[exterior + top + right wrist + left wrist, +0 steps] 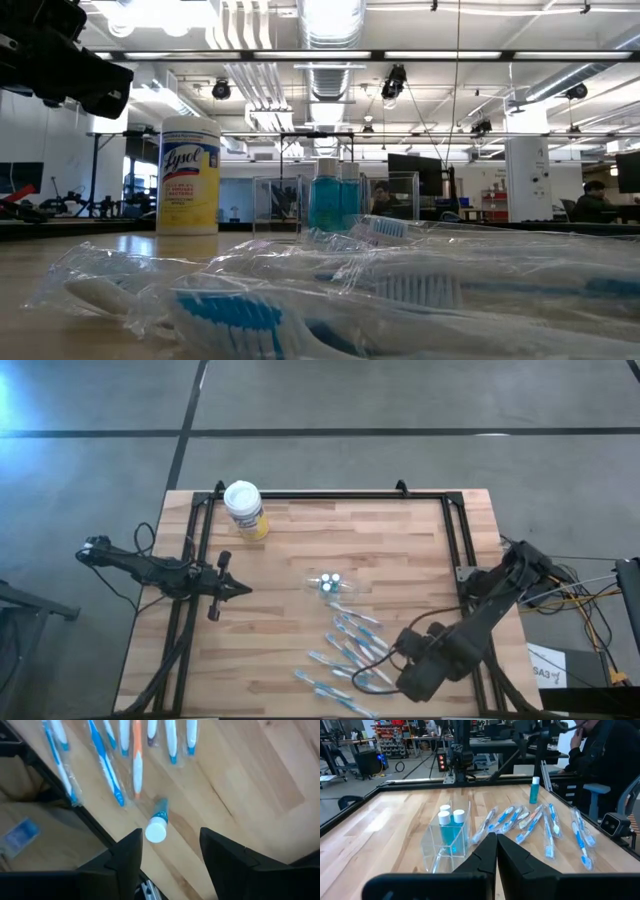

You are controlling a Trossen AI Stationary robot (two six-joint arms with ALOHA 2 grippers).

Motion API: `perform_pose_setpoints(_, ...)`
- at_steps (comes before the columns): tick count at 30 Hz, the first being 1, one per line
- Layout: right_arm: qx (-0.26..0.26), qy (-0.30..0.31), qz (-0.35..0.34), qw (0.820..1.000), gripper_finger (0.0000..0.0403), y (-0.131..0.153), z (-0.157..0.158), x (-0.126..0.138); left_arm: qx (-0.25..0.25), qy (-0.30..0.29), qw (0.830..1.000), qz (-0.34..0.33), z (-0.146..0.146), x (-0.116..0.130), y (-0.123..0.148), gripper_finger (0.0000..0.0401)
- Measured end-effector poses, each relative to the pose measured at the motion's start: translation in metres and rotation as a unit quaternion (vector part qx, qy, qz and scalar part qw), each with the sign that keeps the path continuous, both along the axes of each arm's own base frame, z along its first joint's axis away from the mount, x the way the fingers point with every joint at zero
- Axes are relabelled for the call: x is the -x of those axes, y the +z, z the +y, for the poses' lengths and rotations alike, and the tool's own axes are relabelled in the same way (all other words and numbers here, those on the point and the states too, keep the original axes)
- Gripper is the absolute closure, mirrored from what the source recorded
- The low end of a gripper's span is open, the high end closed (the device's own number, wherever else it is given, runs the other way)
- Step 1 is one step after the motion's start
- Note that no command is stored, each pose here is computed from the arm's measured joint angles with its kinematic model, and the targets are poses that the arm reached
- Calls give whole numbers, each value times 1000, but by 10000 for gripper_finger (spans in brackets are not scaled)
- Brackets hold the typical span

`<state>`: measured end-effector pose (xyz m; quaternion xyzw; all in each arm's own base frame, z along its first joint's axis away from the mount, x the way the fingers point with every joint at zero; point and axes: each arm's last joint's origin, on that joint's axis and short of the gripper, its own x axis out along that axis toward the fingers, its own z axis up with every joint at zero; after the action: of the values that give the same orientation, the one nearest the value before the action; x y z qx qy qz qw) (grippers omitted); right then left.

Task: Pick & Place toothbrushing station
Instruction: Put the blue mouthwash bottle into the middle compartment of the transparent organizer

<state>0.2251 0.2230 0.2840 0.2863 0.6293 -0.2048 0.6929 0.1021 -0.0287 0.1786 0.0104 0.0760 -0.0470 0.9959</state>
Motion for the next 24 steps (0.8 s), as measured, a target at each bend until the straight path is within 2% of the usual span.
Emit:
perform_pose_setpoints(9,3,-65,17,998,204,-12,10,-1,1,-4,1000,0,0,0,0,392)
perform_pose_setpoints(14,-13,-114,21,993,204,-17,19,0,-1,-5,1000,0,0,0,0,387)
perform_pose_setpoints(24,-13,-128,38,991,204,-36,34,-7,-7,-8,1000,0,0,0,0,386)
